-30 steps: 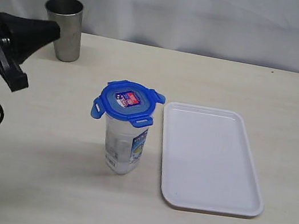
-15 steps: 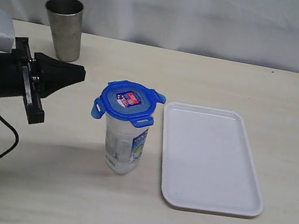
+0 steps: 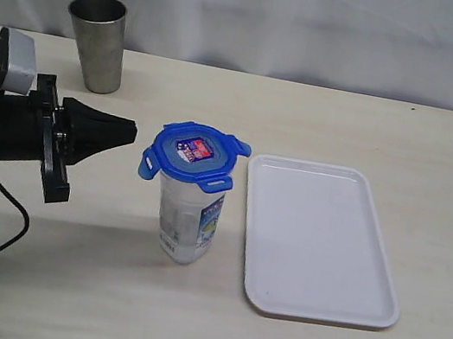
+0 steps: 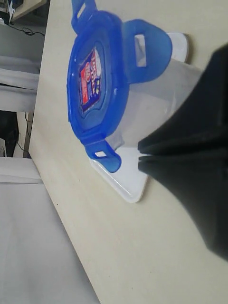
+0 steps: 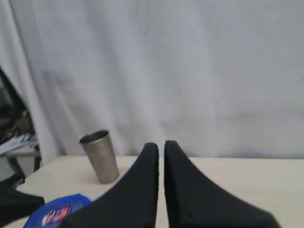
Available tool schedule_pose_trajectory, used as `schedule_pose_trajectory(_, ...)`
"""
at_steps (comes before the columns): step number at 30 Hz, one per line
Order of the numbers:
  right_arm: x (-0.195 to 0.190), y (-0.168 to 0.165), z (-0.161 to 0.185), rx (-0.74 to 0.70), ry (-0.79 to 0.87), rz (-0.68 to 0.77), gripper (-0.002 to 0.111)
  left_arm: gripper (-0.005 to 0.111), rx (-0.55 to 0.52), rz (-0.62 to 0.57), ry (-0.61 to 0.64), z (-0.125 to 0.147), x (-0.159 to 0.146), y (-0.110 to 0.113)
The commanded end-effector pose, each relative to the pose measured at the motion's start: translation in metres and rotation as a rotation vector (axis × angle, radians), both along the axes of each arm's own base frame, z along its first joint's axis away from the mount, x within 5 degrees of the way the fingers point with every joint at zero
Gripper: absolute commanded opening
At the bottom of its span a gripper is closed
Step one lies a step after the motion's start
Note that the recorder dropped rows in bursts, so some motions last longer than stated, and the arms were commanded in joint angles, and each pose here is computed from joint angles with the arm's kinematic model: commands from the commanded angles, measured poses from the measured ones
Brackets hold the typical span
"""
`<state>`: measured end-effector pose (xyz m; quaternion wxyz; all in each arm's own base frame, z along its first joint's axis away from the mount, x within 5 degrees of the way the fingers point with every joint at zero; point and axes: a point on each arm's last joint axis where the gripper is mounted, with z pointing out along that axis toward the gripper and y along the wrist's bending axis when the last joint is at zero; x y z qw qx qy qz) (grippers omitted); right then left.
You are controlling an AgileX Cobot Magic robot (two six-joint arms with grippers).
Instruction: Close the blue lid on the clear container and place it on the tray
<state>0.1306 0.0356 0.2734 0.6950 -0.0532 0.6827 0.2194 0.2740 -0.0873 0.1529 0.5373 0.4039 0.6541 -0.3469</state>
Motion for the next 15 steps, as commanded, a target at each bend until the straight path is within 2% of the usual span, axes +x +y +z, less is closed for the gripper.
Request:
schedule_pose_trajectory(1,0.055,0.014,-0.006,-0.099,0.18,0.151,0.005,0.0,-0.002,-0.008,0.01,0.0,0.0,-0.002)
schedule_pose_trajectory(3,0.093,0.021,-0.019,-0.118,0.264,0.222,0.005,0.0,-0.004,-0.009,0.009,0.0,0.0,-0.002)
schedule_pose_trajectory(7,0.129,0.032,-0.034,-0.174,0.324,0.386,0.005,0.0,0.0,-0.024,0.025,-0.001,-0.002,-0.003)
schedule_pose_trajectory(8,0.145,0.033,-0.038,-0.229,0.337,0.429,0.005,0.0,0.002,-0.027,0.025,-0.001,-0.002,-0.003)
schedule_pose_trajectory(13,0.183,0.01,-0.033,-0.208,0.397,0.447,0.005,0.0,0.002,-0.027,0.025,-0.001,-0.002,-0.003)
schedule_pose_trajectory(15,0.187,-0.001,-0.031,-0.208,0.407,0.603,0.005,0.0,0.002,-0.023,0.017,-0.001,-0.001,-0.003)
